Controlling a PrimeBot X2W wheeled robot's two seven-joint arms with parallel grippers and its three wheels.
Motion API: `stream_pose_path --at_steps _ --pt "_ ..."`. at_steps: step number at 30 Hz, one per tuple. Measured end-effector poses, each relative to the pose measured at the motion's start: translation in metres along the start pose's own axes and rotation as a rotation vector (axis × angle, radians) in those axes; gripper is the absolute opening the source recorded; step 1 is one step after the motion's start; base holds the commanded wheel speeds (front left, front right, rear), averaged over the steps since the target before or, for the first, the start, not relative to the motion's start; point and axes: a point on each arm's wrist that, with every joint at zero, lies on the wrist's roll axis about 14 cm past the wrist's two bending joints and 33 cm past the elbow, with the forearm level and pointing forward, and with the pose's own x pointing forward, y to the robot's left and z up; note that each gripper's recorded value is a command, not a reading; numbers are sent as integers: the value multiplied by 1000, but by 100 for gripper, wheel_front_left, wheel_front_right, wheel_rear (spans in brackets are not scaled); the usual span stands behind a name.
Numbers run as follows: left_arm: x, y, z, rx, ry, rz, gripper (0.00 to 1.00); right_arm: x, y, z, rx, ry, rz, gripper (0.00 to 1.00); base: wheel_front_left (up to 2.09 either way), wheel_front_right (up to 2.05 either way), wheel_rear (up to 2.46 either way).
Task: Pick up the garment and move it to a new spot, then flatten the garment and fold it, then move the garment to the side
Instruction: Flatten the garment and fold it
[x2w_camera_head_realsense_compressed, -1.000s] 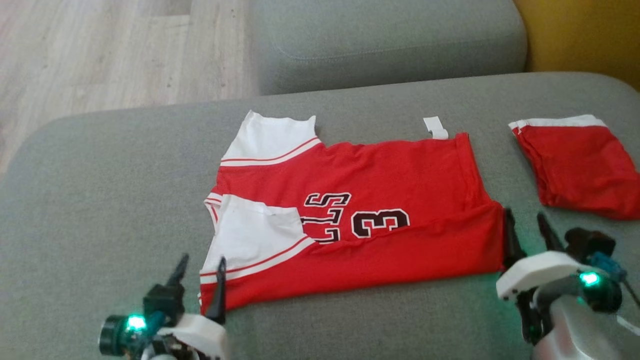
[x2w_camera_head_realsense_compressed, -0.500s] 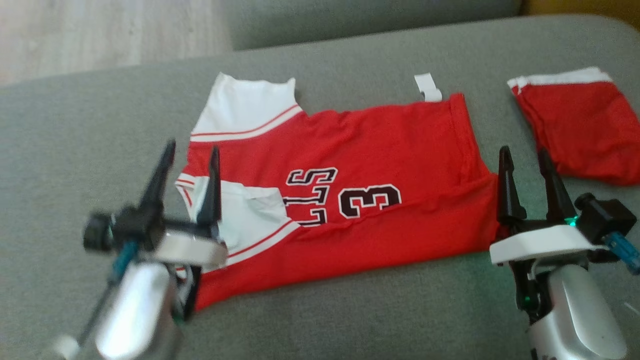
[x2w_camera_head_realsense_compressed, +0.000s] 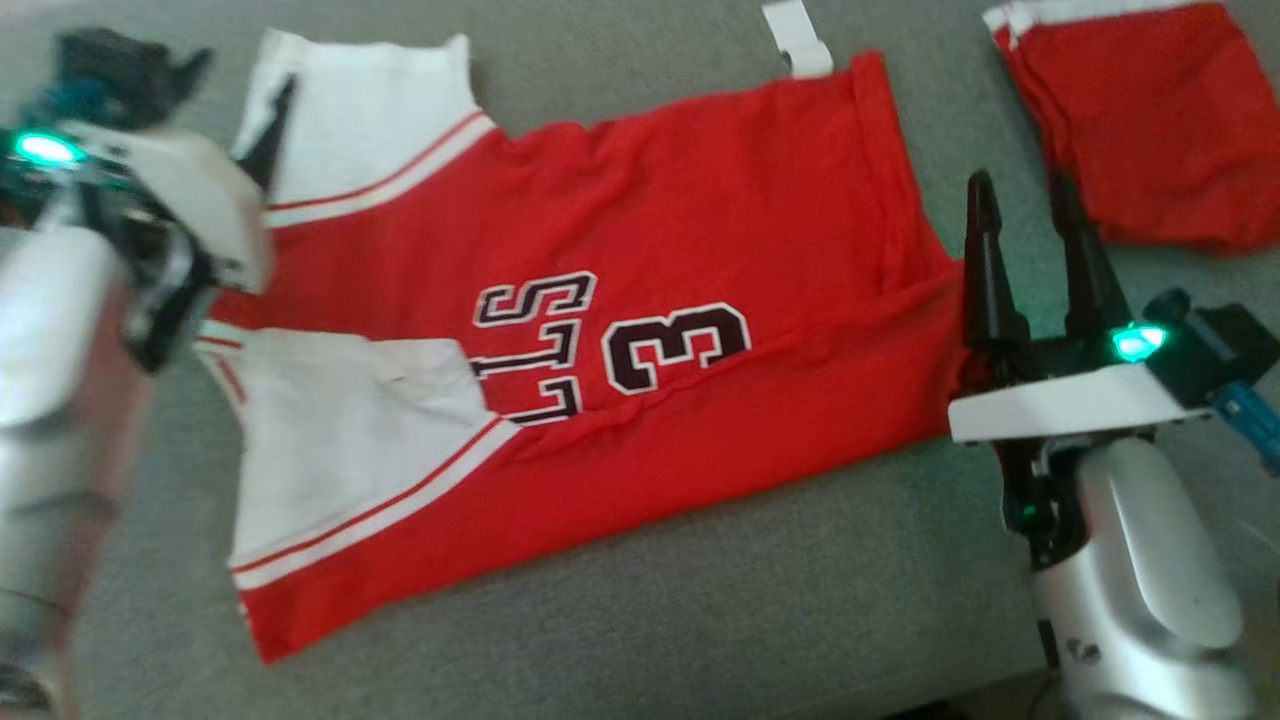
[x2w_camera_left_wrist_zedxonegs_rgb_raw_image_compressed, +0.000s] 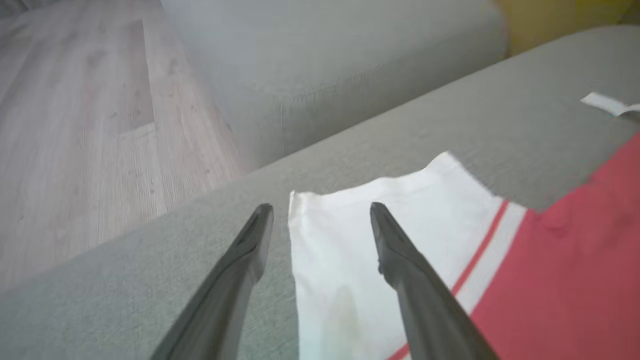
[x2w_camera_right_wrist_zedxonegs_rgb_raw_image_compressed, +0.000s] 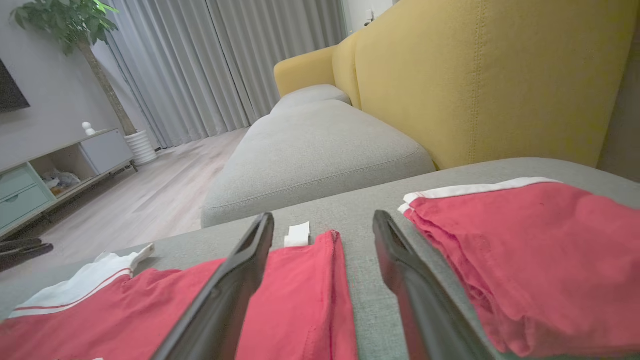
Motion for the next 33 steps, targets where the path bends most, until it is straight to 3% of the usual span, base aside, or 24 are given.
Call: stream_pose_path --at_steps 5,22,23,24,25,33 --pt "29 25 -27 -11 126 17 100 8 -15 5 0 -20 -33 100 0 0 0" --pt "73 15 -47 -91 229 -37 100 1 -38 -8 -15 19 -94 100 0 0 0" --pt "74 12 -47 -92 238 -47 66 1 -38 -8 -14 20 -95 100 0 0 0" --pt "73 10 -46 -93 243 -58 14 1 -38 -9 -14 20 -94 100 0 0 0" --pt "73 6 -45 -95 246 -72 0 1 -38 -9 -13 20 -95 100 0 0 0" --pt "56 -8 -30 -67 167 -107 0 1 -43 -1 -4 0 -114 100 0 0 0"
